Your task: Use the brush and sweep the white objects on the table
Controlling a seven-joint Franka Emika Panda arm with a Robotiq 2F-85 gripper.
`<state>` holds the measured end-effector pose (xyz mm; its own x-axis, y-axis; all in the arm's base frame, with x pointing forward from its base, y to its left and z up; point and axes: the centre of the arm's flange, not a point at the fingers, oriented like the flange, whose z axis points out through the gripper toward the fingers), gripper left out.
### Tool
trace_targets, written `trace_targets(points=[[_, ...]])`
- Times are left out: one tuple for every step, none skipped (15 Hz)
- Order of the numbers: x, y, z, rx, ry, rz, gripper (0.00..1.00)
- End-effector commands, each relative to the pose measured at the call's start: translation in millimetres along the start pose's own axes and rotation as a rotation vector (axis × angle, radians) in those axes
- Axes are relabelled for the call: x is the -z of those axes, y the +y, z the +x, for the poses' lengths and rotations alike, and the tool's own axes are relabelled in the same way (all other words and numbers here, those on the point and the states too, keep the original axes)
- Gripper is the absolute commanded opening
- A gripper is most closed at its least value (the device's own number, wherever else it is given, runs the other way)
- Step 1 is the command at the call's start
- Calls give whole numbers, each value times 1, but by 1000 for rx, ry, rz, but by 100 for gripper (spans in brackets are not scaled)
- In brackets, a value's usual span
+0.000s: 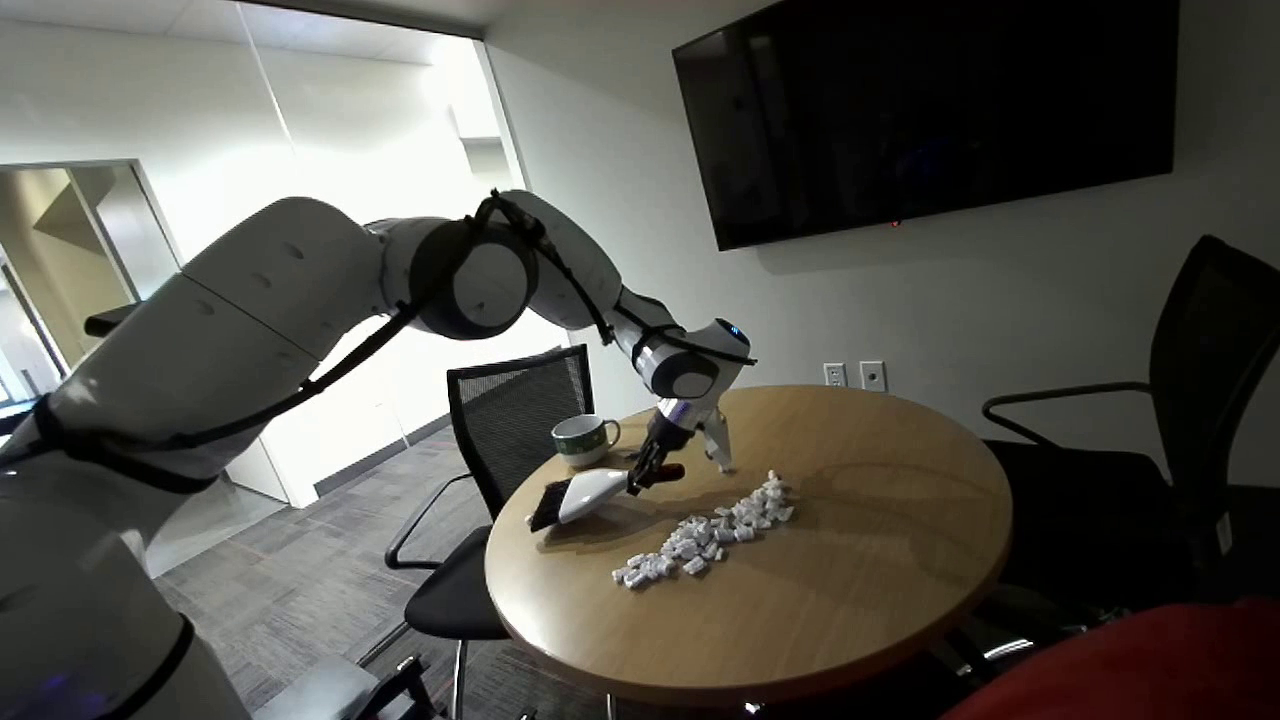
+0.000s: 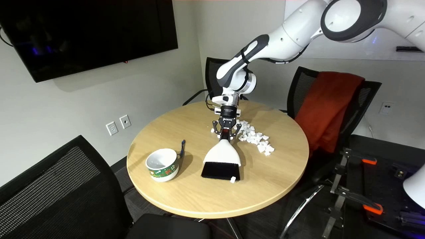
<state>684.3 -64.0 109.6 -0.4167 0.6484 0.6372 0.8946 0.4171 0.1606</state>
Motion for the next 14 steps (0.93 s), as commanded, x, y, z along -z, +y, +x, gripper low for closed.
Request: trace_targets(points=[[52,-19,33,-37,5,-58,14],[64,-22,35,-39,12,-68,14],[74,-27,36,-41,25,-75,14],[51,-9,12,-22,-10,-57,14],[59,-11,13,-25,-14,-63,39],[60,-12,11,-27,-16,-62,39],[56,-13,9,-30,-12,-59,39],[52,-15,7,-33,-8,-56,39],[48,-15,6,-34,-4,-52,39],[45,-14,7,-33,-2,-49,39],[43,-13,8,-32,-1,-47,39],[44,-13,8,-31,-1,-47,14],[48,-11,9,-48,9,-105,14],[52,-11,8,-77,8,-159,14]])
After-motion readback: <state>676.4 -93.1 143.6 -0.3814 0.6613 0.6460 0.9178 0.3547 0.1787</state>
